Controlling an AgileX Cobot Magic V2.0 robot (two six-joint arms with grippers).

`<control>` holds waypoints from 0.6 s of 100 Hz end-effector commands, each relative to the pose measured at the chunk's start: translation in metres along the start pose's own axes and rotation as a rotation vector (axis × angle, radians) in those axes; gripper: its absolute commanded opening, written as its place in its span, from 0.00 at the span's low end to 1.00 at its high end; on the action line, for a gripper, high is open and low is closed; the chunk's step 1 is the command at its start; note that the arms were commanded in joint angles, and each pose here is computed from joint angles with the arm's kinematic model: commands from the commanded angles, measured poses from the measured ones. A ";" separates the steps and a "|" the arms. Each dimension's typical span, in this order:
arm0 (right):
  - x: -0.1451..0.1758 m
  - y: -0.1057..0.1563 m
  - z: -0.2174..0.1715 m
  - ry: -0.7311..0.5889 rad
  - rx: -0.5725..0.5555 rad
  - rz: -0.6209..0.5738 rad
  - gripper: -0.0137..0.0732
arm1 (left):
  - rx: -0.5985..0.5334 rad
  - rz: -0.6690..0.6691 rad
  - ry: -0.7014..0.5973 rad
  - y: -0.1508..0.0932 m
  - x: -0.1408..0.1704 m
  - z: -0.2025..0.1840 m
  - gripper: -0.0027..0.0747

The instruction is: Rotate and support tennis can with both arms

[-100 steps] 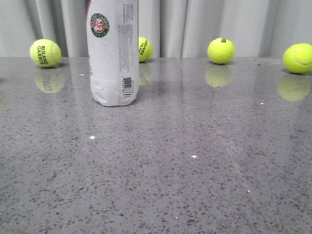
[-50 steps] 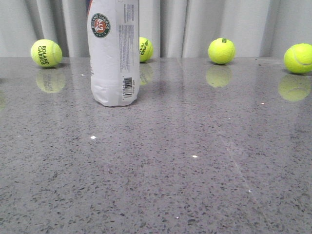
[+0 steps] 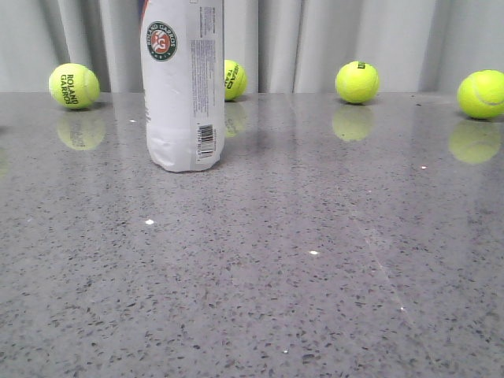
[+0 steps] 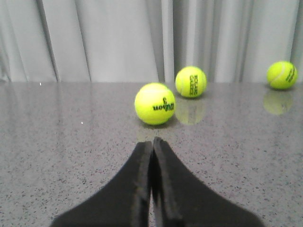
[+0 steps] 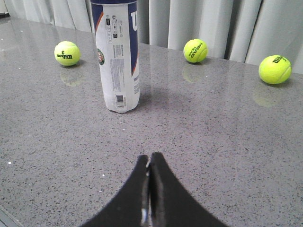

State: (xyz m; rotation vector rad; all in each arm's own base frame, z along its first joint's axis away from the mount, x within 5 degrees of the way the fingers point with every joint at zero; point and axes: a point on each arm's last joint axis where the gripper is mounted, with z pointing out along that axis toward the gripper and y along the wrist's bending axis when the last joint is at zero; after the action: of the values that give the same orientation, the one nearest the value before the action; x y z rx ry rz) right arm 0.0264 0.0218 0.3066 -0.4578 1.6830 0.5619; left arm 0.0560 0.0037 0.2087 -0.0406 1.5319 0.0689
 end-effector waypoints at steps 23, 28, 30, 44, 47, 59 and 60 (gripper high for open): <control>-0.014 0.001 -0.002 -0.095 0.003 -0.011 0.08 | -0.011 -0.011 -0.056 0.001 0.007 -0.001 0.01; -0.014 0.001 -0.002 -0.095 0.003 -0.011 0.08 | -0.011 -0.011 -0.056 0.001 0.007 -0.001 0.01; -0.014 0.001 -0.002 -0.095 0.003 -0.011 0.08 | -0.011 -0.011 -0.056 0.001 0.007 -0.001 0.01; -0.014 0.001 -0.002 -0.095 0.003 -0.011 0.08 | -0.011 -0.011 -0.056 0.001 0.007 -0.001 0.01; -0.014 0.001 -0.002 -0.095 0.003 -0.011 0.08 | -0.011 -0.011 -0.056 0.001 0.007 -0.001 0.01; -0.014 0.001 -0.002 -0.095 0.003 -0.011 0.08 | -0.011 -0.011 -0.056 0.001 0.007 -0.001 0.01; -0.014 0.001 -0.002 -0.095 0.003 -0.011 0.08 | -0.011 -0.011 -0.056 0.001 0.007 -0.001 0.01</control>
State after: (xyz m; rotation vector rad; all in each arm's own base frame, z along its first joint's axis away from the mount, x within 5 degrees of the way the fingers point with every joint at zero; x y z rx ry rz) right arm 0.0264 0.0218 0.3066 -0.4578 1.6830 0.5619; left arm 0.0560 0.0038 0.2080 -0.0416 1.5389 0.0696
